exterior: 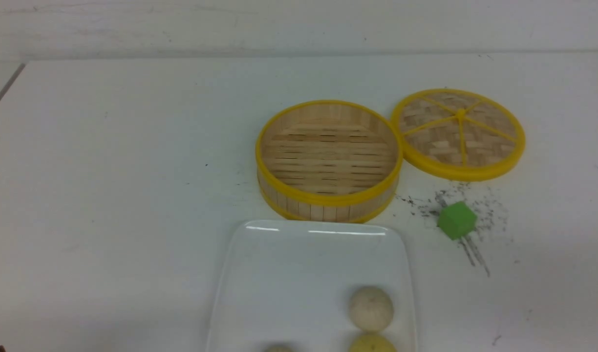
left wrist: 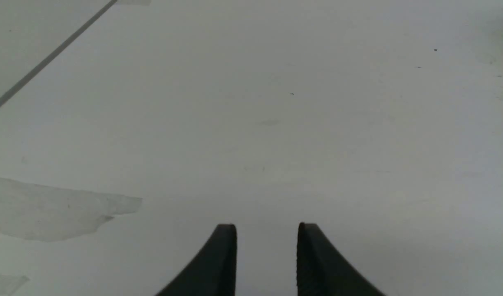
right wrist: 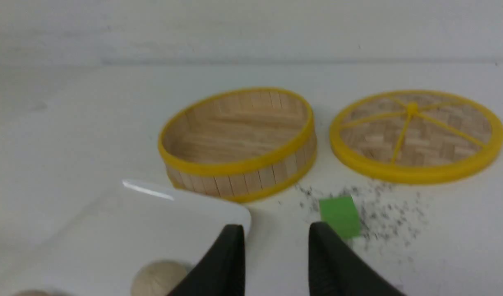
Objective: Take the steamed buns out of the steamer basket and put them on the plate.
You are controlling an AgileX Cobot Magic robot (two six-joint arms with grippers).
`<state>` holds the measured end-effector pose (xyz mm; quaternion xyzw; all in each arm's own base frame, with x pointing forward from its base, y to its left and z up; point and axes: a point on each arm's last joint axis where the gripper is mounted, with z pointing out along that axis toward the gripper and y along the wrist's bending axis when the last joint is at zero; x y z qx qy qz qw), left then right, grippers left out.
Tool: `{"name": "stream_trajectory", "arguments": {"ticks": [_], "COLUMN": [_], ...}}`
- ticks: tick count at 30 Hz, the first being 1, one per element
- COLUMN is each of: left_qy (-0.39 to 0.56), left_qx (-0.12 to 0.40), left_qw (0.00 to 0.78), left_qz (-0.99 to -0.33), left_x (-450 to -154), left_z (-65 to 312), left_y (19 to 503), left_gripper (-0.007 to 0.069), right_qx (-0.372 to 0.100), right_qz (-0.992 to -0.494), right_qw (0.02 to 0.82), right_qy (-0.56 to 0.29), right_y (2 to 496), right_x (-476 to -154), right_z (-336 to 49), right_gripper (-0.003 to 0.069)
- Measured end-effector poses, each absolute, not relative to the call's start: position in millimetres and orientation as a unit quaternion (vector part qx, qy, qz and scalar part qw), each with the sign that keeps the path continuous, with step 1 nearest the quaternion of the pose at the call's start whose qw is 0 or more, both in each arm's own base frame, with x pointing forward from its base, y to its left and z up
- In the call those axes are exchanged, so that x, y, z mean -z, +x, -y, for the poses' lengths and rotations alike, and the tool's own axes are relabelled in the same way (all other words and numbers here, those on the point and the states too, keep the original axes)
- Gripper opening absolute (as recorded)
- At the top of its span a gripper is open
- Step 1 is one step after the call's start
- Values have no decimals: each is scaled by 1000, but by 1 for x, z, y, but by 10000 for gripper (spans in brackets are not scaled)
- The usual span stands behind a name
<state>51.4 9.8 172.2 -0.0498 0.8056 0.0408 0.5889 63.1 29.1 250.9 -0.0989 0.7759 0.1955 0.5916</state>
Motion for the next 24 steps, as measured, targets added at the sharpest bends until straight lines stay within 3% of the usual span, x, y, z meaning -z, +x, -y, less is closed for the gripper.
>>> {"name": "stream_trajectory", "arguments": {"ticks": [6,24], "left_qy": [-49,-48], "left_qx": [-42,-43], "left_qw": [589,589], "left_qz": [-806,-806], "left_x": [-172,-172], "left_z": [-10,-10], "left_y": [51,51], "left_gripper": [242,242], "right_qx": [-144,-116], "right_qz": [-800,-830], "right_qw": [567,528], "right_qy": [-134,-137], "right_y": [65,57], "right_x": [-213,-177], "right_z": [-27,-20], "right_gripper": [242,242]}}
